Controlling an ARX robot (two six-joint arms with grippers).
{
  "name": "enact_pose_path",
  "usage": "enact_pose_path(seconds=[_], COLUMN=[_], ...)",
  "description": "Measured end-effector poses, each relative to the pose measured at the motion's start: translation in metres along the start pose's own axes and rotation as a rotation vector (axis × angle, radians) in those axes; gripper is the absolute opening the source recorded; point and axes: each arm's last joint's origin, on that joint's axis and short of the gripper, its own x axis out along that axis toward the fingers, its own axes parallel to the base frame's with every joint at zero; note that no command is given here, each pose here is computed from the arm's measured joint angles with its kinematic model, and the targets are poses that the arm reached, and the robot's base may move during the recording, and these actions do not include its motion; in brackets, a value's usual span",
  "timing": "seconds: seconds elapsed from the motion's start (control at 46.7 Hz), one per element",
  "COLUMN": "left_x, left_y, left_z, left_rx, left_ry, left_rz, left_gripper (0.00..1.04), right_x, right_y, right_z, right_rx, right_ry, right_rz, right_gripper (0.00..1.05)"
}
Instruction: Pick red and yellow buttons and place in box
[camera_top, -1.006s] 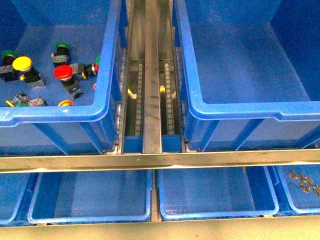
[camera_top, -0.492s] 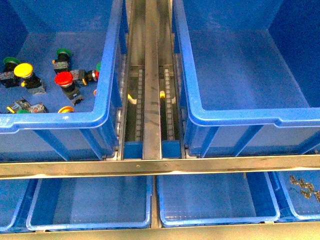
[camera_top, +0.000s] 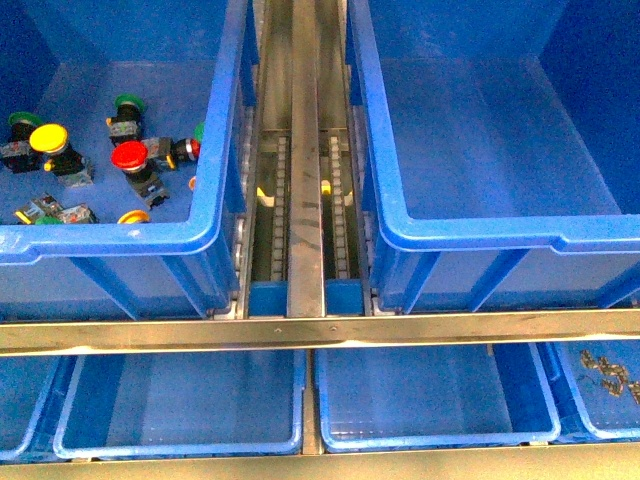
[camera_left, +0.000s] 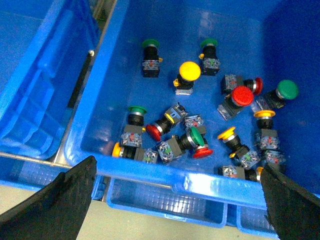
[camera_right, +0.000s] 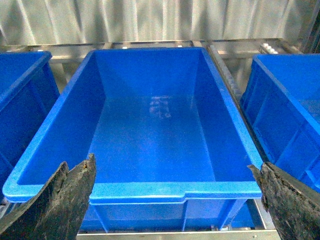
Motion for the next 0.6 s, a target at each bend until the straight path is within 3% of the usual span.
enact_pose_path(seconds=[0.107,0.257,0.471,0.599], left_x=[0.049,0.087,0.138,0.171], left_y=[0.008,0.003,-0.022,-0.037], left_z=[0.008,0.017,0.036,0.032], left_rx=[0.077,0.148,0.225,0.268], left_ry=[0.113,0.172,0.214,0.262], left_rz=[-0.070,-0.121,-0.218,-0.245], left_gripper=[0.97,0.97,0.97,0.97], right_x=[0.000,0.000,0.000,0.000], right_y=[0.000,0.000,0.000,0.000], right_z=[0.000,0.000,0.000,0.000], right_rx=[0.000,0.000,0.000,0.000], right_ry=[0.000,0.000,0.000,0.000], right_rz=[0.000,0.000,0.000,0.000], right_gripper=[0.99,0.99,0.99,0.99])
